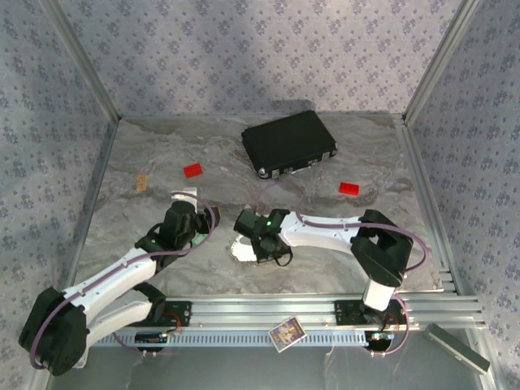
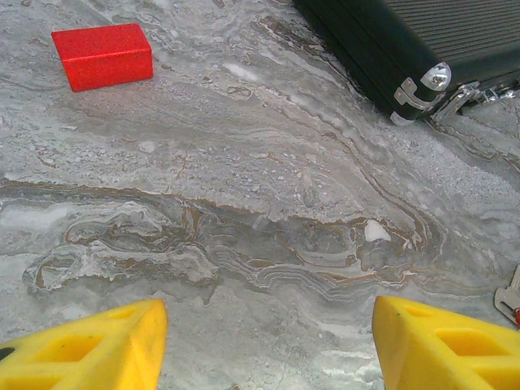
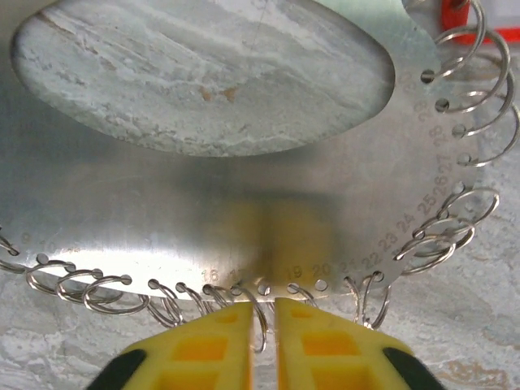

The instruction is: Put the keys on the keyring

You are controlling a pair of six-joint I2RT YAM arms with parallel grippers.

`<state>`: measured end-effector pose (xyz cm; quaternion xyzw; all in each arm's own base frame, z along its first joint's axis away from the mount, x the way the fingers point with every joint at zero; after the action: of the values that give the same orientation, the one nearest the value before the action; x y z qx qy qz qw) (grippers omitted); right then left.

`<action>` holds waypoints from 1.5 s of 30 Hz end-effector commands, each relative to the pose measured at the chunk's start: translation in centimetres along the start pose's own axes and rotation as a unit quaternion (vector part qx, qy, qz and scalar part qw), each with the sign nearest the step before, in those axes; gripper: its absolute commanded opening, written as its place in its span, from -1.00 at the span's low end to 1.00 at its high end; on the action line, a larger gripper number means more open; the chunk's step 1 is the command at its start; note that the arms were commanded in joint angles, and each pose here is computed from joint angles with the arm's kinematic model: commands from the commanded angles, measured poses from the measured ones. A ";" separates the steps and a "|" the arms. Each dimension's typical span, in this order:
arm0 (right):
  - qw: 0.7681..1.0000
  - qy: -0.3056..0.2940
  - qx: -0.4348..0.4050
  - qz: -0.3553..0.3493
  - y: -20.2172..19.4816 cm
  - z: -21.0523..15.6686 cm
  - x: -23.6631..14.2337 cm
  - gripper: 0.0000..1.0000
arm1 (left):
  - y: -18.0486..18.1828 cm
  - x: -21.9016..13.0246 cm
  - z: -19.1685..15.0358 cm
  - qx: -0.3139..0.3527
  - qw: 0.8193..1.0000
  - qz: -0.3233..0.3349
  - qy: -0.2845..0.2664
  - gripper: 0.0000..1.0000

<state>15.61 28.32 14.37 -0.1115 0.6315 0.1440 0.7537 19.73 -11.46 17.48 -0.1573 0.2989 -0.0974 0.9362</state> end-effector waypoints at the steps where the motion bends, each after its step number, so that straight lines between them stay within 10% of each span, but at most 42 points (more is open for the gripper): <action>1: 1.000 0.000 0.003 -0.002 -0.4 -0.2 -0.5 -0.58 | -0.6 -0.4 1.1 -0.004 1.000 -0.014 -0.012 0.34; 30: 0.989 -0.113 0.077 0.059 -6.9 -0.1 -3.0 -0.39 | -3.8 -1.2 -2.8 -0.022 0.981 -0.046 0.188 0.09; 45: 0.987 -0.122 0.081 0.073 -7.6 -0.9 -2.7 -0.39 | -2.9 -0.7 -5.3 -0.250 0.932 0.068 0.252 -0.20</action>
<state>17.23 21.00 16.57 0.0135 0.5550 0.1509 0.8179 15.98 -15.37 15.02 -0.3035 0.5373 -0.0385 0.7860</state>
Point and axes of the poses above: each hand's point on the last joint's axis, 136 mm out from that joint toward the fingers, its own x axis out along the fingers, its own y axis along the line the jaws close on, z = x × y, the point moved 10 cm from there along -x, back along the fingers, and after that the axes turned 5 degrees about -x, right-handed, at the moved point
